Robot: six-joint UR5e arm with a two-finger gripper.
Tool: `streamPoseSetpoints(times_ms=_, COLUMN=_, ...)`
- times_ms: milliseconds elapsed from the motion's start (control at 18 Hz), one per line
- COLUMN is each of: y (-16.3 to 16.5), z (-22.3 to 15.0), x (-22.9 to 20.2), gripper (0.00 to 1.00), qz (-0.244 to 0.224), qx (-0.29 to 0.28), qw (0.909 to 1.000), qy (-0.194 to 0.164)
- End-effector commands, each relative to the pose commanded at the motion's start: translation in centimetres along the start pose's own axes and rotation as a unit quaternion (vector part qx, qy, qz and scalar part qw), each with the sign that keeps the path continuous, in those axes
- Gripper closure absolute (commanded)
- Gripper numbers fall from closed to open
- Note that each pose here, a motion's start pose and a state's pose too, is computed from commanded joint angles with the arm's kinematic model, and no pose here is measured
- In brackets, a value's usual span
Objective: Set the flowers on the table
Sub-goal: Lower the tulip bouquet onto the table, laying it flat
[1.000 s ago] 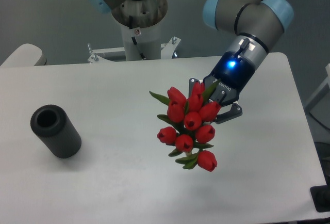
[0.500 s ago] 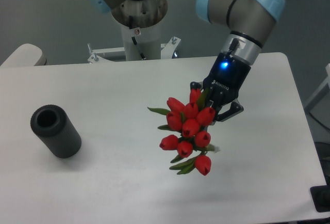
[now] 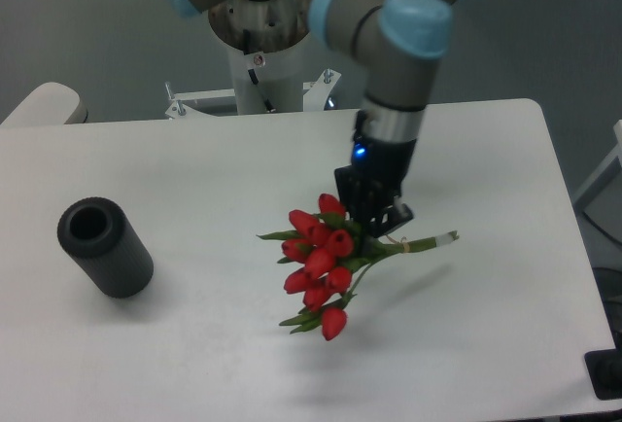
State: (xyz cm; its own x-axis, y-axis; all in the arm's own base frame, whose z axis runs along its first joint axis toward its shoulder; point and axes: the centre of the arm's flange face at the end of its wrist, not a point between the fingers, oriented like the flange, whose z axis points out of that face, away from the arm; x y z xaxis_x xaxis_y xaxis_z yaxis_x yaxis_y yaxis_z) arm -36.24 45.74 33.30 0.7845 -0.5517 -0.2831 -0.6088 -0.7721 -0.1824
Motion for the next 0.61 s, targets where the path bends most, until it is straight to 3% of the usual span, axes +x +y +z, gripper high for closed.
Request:
streamPoseSetpoints(times_ms=389, y=-0.6, z=5.6, x=3.3, gripper=0.79, qz=0.007, qx=-0.002, qw=0.9980, qy=0.063)
streamPoseSetpoints(times_ms=611, y=-1.2, z=7.4, x=3.4, gripper=0.79, qz=0.013, qx=0.000, qw=0.9969, qy=0.077)
